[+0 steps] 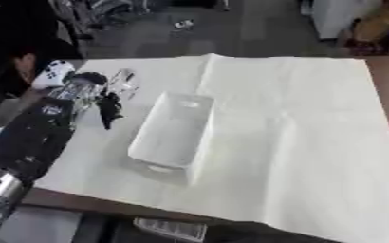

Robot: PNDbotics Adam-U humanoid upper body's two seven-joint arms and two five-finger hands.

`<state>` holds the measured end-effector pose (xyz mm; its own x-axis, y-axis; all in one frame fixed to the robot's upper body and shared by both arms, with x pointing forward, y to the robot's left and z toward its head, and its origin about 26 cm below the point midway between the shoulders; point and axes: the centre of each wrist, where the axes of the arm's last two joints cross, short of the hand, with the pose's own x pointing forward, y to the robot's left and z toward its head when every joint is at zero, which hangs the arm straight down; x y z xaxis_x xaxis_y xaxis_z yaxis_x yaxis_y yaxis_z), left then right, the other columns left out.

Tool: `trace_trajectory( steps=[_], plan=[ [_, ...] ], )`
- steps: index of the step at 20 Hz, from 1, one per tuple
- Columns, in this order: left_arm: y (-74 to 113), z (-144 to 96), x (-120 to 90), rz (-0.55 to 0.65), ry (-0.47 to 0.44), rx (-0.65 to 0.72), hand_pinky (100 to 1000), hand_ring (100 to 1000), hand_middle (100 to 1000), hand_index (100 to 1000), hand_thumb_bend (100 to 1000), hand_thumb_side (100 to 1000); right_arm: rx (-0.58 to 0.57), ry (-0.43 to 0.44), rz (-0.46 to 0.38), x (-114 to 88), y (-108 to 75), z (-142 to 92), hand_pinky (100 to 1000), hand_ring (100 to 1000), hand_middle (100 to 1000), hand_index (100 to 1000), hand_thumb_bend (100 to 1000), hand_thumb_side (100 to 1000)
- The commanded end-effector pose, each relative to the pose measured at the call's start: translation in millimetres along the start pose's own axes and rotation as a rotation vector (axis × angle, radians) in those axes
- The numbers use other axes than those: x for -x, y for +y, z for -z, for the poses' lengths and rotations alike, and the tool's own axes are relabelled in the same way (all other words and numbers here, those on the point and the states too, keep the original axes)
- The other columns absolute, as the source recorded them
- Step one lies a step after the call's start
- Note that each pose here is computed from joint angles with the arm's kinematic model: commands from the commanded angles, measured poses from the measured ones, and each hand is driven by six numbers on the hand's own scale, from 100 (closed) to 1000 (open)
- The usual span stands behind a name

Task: Pick up objects on the table and place them in the box.

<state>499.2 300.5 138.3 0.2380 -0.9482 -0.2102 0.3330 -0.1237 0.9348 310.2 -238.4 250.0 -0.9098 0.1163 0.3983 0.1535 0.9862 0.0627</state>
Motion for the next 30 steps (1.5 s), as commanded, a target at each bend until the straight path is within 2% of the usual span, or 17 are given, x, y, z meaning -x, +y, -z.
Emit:
trace_trajectory(
  steps=[1,7,19,30],
  plan=[
    [31.0,-3,18,-0.022,0.02,-0.079,100,100,100,109,100,518,-0.002,-0.032,0.007,-6,2.0,7,423,469,491,645,271,1000],
    [45.5,-6,14,-0.034,-0.013,-0.118,100,100,100,108,100,517,-0.004,-0.034,0.01,-6,2.4,7,423,469,491,644,271,1000],
    [81.0,-22,-8,-0.024,-0.175,-0.212,100,100,100,109,100,514,-0.007,-0.038,0.015,-6,2.9,8,425,469,491,644,270,1000],
    [104.1,-42,-38,-0.013,-0.406,-0.23,100,100,100,109,100,517,-0.008,-0.038,0.019,-6,3.8,9,426,469,491,644,268,1000]
  ],
)
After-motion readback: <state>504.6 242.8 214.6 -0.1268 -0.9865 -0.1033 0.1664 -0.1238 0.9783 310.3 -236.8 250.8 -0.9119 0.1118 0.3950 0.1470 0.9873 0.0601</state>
